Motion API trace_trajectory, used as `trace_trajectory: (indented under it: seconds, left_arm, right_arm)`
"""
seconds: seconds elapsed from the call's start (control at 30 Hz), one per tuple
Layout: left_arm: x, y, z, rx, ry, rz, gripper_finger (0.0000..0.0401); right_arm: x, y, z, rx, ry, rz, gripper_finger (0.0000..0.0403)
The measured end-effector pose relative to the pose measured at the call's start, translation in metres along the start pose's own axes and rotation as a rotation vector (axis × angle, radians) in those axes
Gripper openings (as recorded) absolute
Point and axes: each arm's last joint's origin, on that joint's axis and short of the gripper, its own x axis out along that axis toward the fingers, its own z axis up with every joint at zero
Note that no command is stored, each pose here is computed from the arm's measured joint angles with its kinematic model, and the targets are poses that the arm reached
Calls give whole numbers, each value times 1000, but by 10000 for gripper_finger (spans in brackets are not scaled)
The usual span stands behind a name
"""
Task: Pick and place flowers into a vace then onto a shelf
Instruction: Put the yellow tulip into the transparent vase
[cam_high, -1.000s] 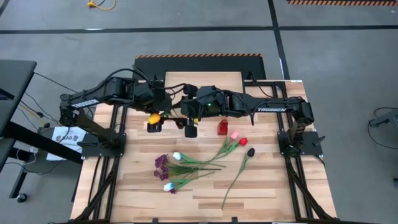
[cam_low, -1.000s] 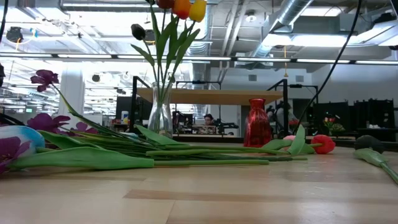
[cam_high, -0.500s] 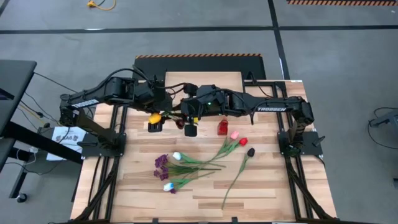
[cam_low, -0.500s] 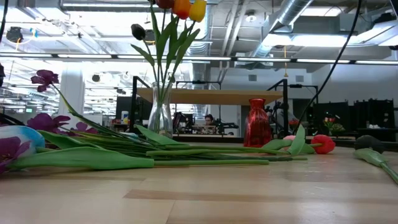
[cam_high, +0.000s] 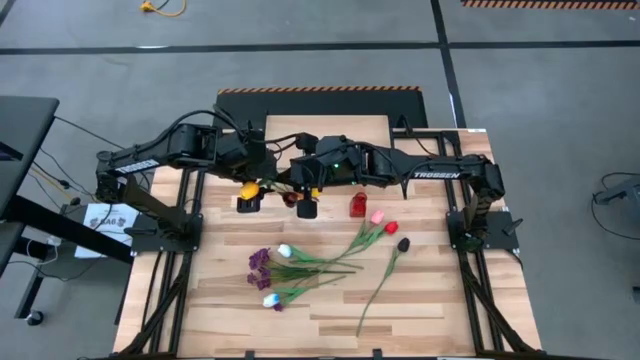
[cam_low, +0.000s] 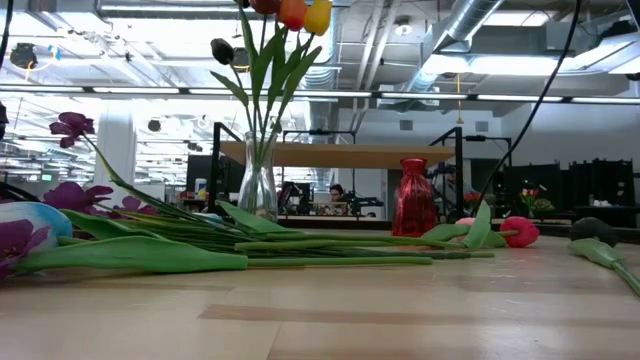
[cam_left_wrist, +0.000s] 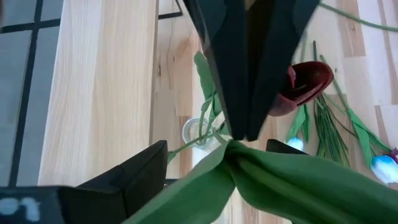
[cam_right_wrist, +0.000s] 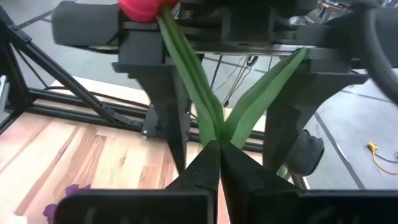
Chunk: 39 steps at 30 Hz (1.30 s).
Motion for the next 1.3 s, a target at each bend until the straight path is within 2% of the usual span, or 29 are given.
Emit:
trace_trajectory:
  seconds: [0.23, 0.57, 0.73, 0.93, 1.3]
  left_arm:
    - [0, 0, 0, -6, 1, 0, 261]
    - [0, 0, 0, -6, 0, -1, 261]
    - [0, -1, 1, 10, -13, -31, 261]
    - [0, -2, 2, 30, -30, -53, 261]
    - [-1, -2, 2, 35, -32, -57, 261]
  right_arm:
    - [0, 6, -2, -5, 33, 19, 36]
    - [0, 9, 3, -8, -9, 18, 145]
    - [-1, 6, 3, -7, -11, 17, 177]
    - [-1, 6, 6, -18, -52, 48, 176]
    - [-1, 7, 8, -42, -86, 90, 133]
